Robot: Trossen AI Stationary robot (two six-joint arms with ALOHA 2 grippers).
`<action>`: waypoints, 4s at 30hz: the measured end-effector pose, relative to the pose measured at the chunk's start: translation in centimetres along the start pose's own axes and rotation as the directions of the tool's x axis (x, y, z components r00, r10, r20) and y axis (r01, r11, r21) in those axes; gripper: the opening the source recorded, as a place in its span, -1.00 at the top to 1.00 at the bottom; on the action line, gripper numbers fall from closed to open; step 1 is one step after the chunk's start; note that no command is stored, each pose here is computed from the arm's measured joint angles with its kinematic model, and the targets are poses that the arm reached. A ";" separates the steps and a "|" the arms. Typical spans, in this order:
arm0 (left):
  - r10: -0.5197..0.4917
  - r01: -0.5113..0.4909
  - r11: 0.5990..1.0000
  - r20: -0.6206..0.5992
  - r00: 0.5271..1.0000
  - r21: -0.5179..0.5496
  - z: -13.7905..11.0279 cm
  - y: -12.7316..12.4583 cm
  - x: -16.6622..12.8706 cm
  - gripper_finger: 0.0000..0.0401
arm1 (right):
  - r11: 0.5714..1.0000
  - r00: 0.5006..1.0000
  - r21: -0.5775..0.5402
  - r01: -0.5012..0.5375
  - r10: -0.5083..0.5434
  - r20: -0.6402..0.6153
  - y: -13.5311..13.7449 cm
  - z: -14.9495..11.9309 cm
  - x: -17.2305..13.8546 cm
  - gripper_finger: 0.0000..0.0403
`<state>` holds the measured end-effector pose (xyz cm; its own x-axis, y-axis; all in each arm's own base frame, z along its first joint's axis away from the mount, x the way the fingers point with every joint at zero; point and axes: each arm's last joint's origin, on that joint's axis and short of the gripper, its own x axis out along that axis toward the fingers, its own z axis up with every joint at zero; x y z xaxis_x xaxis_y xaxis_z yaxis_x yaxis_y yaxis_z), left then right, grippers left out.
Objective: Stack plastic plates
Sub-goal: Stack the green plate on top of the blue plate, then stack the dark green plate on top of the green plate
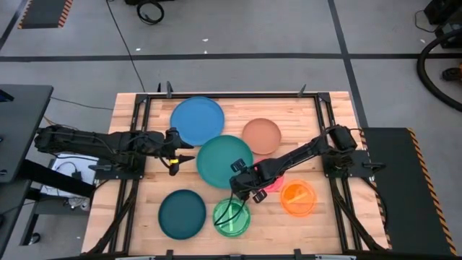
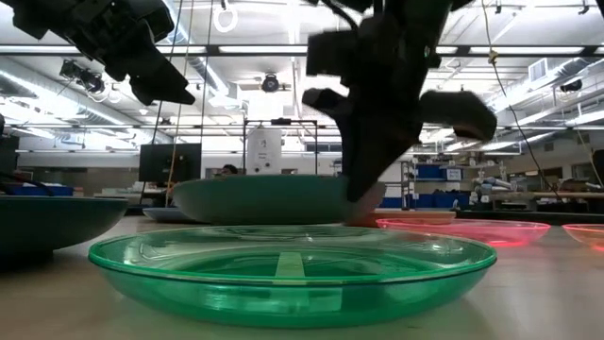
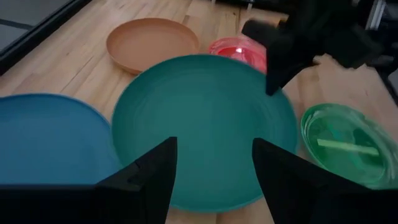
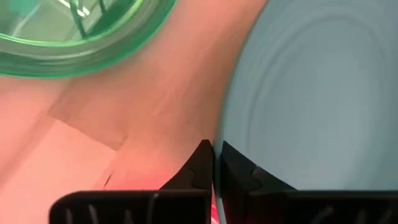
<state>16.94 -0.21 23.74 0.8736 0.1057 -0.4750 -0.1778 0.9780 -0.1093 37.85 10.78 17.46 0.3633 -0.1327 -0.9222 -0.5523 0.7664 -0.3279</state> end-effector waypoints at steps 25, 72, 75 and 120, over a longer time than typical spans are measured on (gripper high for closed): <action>-0.013 0.022 0.993 0.071 0.997 -0.120 1.8 0.1 -3.1 -0.08 | 0.986 0.984 -0.097 0.134 -0.120 0.134 -8.3 0.4 -0.6 0.90; 0.119 -0.143 0.953 -0.105 0.987 -0.265 0.4 0.4 -1.3 -0.08 | 0.993 0.989 -0.055 0.107 -0.101 0.105 -21.2 -3.7 8.0 0.78; 0.120 -0.148 0.950 -0.113 0.986 -0.276 0.3 0.4 -1.4 -0.08 | 0.993 0.990 -0.048 0.105 -0.100 0.100 -21.1 -3.7 8.0 0.69; 0.093 -0.114 0.990 -0.230 0.969 -0.081 -1.1 -0.7 -1.8 -0.08 | 0.998 0.930 -0.024 -0.057 0.062 0.363 -8.8 7.5 -0.6 0.30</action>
<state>15.00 -1.32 23.70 0.7256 0.1517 -0.6712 -0.3120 0.9419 -0.1245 48.13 8.89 22.48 0.5760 0.1518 -0.8032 -0.5900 0.7573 -0.2800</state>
